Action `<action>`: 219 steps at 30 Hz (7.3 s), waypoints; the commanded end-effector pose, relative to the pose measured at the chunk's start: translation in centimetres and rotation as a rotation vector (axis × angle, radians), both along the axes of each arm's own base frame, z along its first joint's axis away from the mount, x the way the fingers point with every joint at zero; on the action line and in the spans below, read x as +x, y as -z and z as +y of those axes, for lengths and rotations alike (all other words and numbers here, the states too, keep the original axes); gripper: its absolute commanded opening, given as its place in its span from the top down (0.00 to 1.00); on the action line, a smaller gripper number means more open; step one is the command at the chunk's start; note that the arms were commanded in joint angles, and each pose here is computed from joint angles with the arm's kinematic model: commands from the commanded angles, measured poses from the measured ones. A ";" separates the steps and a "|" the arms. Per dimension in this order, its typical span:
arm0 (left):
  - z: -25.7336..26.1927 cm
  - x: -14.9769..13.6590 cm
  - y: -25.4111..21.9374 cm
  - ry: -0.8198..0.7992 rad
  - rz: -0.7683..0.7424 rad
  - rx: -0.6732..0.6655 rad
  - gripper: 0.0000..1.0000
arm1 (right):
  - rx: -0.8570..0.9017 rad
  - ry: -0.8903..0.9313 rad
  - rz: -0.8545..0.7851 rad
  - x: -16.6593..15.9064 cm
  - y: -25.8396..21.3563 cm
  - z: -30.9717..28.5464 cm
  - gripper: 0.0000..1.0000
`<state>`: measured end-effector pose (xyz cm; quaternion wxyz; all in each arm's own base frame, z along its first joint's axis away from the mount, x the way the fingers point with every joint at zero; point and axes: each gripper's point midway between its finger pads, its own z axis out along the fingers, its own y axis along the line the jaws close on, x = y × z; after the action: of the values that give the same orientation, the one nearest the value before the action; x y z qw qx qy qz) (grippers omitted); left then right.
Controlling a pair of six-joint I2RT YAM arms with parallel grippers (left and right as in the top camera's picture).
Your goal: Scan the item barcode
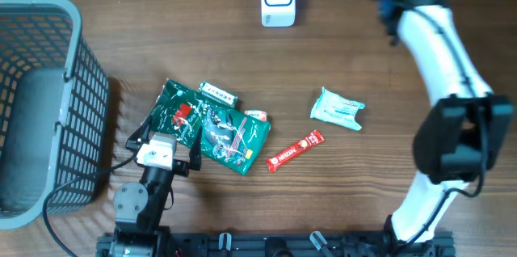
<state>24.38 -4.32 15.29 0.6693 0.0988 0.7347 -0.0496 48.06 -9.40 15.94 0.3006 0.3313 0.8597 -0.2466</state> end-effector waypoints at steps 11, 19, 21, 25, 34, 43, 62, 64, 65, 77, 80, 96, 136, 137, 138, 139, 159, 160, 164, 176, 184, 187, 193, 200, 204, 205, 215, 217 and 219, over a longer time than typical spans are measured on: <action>-0.3 -0.1 0.2 0.018 0.001 0.011 0.00 | 0.406 0.542 -0.022 -9.2 11.3 -22.2 0.32; -0.3 -0.1 0.2 0.018 0.001 0.011 0.00 | 0.786 0.345 -0.223 -8.1 9.5 -23.4 0.00; -0.3 -0.1 0.2 0.018 0.001 0.011 0.00 | 0.818 0.316 -0.243 -7.9 7.0 -22.8 0.00; -0.3 -0.1 0.2 0.018 0.001 0.011 0.00 | 0.797 0.249 -0.266 -7.6 -1.3 -19.7 0.00; -0.3 -0.1 0.2 0.018 0.001 0.011 0.00 | 0.842 -0.001 -0.021 -11.6 -9.7 -1.4 0.01; -0.3 -0.1 0.2 0.018 0.001 0.011 0.00 | 0.729 -0.232 0.548 -17.7 -1.7 12.6 0.96; -0.3 -0.1 0.2 0.018 0.001 0.011 0.00 | 0.728 -0.270 0.476 -17.1 12.8 17.5 0.96; -0.3 -0.1 0.2 0.018 0.001 0.011 0.00 | 0.632 -0.220 0.462 -16.8 13.0 15.7 0.95; -0.3 -0.1 0.2 0.018 0.001 0.011 0.00 | 0.559 -0.136 0.450 -17.1 13.2 14.1 0.96; -0.3 -0.1 0.2 0.018 0.001 0.011 0.00 | 0.652 -0.139 0.498 -17.5 17.4 15.7 0.96; -0.3 -0.1 0.2 0.018 0.001 0.011 0.00 | 0.662 -0.208 0.407 -15.4 10.7 16.3 0.94; -0.3 -0.1 0.2 0.018 0.001 0.011 0.00 | 0.287 -0.234 0.273 -15.2 11.6 22.3 0.01; -0.3 0.0 0.3 0.018 0.004 0.011 0.00 | 1.481 -1.592 0.249 -18.4 -4.7 37.0 0.95; -0.3 0.0 0.3 0.018 0.004 0.011 0.00 | 1.526 -1.574 0.242 -18.4 -5.0 37.2 0.96; -0.3 0.0 0.3 0.018 0.004 0.011 0.00 | 1.580 -1.521 0.254 -18.4 -5.4 37.3 0.96; -0.3 0.0 0.3 0.018 0.004 0.011 0.00 | 1.658 -1.438 0.275 -18.3 -6.1 37.5 0.95; -0.3 0.0 0.3 0.018 0.005 0.011 0.00 | 1.429 -1.630 0.141 -16.4 -6.1 39.2 0.96; -0.3 0.0 0.3 0.018 0.005 0.011 0.00 | 1.256 -1.492 0.194 -15.2 -4.1 38.4 0.95; -0.3 0.0 0.3 0.018 0.005 0.011 0.00 | 0.546 -1.008 0.154 -11.0 -2.0 31.5 0.96; -0.3 0.0 0.3 0.018 0.005 0.011 0.00 | -0.093 -0.838 -0.177 1.4 -2.2 29.4 0.95; -0.3 0.0 0.3 0.018 0.005 0.011 0.00 | -0.362 -0.837 -0.327 10.5 -1.0 30.8 0.96; -0.3 0.0 0.3 0.018 0.005 0.011 0.00 | -0.353 -0.856 -0.374 12.9 -1.3 31.4 0.95; -0.3 0.0 0.3 0.018 0.005 0.011 0.00 | -0.362 -0.873 -0.332 13.9 1.2 32.0 0.96; -0.3 0.0 0.3 0.018 0.005 0.011 0.00 | -0.355 -0.867 -0.160 12.3 2.8 31.1 0.96; -0.3 0.0 0.3 0.018 0.005 0.011 0.00 | -0.378 -0.668 -0.080 9.6 -1.8 26.8 0.96; -0.3 0.0 0.3 0.018 0.005 0.011 0.00 | -0.375 -0.618 -0.059 8.6 -2.7 25.5 0.96; -0.3 0.0 0.3 0.018 0.006 0.011 0.00 | 0.103 0.076 0.306 -2.7 5.4 1.5 0.96; -0.3 0.0 0.3 0.018 0.006 0.011 0.00 | 0.139 0.201 0.336 -4.7 7.4 -3.9 0.96; -0.3 0.0 0.4 0.018 0.006 0.012 0.00 | 0.156 0.302 0.359 -7.0 8.8 -8.2 0.96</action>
<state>24.39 -4.33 15.22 0.6682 0.0989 0.7357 -0.0498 43.89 -13.47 9.21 0.1110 0.3609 0.8808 -0.2856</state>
